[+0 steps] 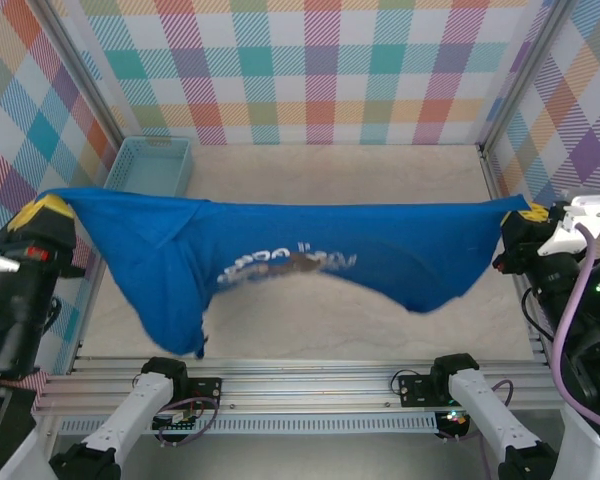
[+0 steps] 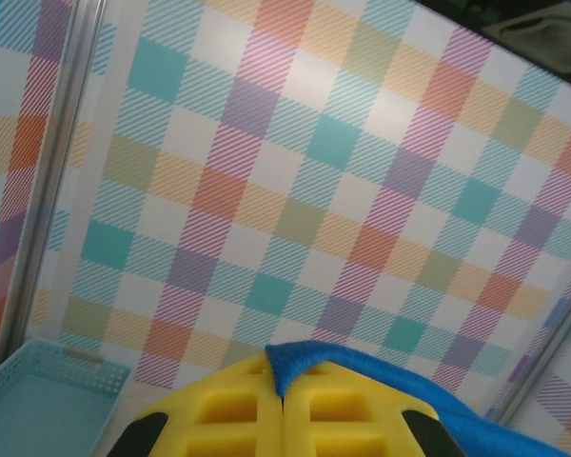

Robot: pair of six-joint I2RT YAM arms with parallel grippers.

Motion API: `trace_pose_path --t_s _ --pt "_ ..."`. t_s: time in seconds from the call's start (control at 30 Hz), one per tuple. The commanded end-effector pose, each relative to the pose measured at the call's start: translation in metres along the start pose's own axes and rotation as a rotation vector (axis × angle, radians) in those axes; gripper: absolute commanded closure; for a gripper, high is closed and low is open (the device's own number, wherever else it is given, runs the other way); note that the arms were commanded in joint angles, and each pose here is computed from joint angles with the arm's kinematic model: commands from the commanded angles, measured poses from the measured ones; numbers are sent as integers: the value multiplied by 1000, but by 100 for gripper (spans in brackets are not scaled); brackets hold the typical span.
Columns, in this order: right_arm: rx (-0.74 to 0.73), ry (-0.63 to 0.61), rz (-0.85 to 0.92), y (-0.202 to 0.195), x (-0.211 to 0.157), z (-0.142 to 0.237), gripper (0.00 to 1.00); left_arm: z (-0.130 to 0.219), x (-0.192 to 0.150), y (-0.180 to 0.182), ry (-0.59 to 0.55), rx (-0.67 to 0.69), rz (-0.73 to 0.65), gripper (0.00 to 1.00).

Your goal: Fold the inside-out t-shirt

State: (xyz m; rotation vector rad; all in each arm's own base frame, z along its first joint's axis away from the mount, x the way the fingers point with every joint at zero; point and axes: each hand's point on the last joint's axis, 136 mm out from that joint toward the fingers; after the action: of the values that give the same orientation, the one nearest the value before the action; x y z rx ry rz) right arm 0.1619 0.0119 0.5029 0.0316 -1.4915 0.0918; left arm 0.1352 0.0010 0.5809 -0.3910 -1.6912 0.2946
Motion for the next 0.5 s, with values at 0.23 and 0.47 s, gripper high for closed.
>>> trace_pose_path --t_s 0.23,0.47 --pt "-127 71 128 -10 -5 -161 100 -180 -62 27 179 207 -117 100" --pt "-91 -162 115 3 85 -239 100 -267 5 7 17 28 36 100"
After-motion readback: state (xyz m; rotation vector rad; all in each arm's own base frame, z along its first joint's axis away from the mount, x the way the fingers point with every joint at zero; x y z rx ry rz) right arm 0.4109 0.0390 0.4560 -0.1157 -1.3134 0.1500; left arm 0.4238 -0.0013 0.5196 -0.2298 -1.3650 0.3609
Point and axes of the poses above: each hand's point on the last joint's axis, 136 mm out from that joint toward the fingers, its own z axis back along the fingers, its own y axis along the line the jaws close on, x = y × z, and after that the axes turned 3 degrees about z, right-handed
